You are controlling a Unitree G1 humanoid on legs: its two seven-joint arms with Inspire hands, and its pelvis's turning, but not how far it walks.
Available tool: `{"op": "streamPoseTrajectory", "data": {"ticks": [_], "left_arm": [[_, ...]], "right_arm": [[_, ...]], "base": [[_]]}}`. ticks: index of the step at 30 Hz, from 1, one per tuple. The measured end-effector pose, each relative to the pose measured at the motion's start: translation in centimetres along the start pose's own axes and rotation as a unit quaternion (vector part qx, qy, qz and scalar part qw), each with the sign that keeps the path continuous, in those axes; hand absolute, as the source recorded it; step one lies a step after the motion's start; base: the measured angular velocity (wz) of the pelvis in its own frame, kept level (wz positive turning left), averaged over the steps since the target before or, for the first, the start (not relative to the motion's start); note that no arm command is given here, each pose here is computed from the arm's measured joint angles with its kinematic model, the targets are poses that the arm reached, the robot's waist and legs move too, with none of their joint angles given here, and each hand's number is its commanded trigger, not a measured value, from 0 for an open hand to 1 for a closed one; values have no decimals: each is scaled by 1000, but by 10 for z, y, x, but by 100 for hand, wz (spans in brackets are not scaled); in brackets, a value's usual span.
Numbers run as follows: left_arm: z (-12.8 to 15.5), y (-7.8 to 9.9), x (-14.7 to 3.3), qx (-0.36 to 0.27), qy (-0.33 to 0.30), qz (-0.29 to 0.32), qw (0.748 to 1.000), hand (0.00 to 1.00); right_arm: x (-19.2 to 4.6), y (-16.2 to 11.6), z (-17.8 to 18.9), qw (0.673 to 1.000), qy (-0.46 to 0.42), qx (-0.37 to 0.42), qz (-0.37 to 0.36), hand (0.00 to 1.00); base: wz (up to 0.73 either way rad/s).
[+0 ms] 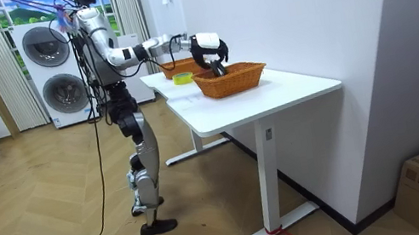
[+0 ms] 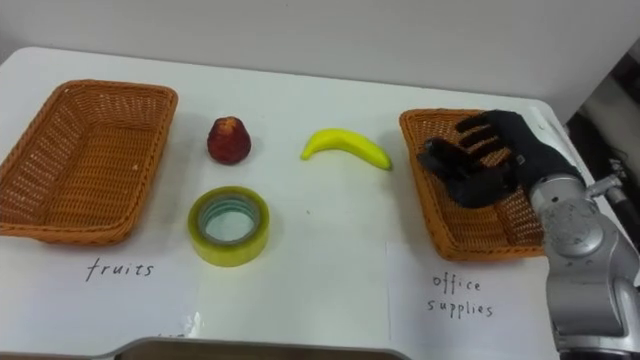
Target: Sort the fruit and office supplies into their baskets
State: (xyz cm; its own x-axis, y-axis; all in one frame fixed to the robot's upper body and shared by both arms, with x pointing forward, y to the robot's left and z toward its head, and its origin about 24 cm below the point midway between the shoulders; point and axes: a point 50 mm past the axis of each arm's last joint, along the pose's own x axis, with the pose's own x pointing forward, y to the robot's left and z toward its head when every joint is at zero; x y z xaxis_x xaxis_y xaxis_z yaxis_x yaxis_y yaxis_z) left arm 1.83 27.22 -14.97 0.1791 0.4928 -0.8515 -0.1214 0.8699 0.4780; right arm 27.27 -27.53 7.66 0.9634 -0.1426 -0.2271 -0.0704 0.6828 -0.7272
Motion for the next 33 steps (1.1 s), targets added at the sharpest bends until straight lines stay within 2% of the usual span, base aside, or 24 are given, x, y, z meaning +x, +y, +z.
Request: {"op": "streamPoseTrajectory", "data": {"ticks": [33], "left_arm": [[4, 1, 0, 0, -7, 2, 1000, 0]], "right_arm": [[0, 1, 0, 1000, -4, 14, 4, 0]], "base": [[0]]}}
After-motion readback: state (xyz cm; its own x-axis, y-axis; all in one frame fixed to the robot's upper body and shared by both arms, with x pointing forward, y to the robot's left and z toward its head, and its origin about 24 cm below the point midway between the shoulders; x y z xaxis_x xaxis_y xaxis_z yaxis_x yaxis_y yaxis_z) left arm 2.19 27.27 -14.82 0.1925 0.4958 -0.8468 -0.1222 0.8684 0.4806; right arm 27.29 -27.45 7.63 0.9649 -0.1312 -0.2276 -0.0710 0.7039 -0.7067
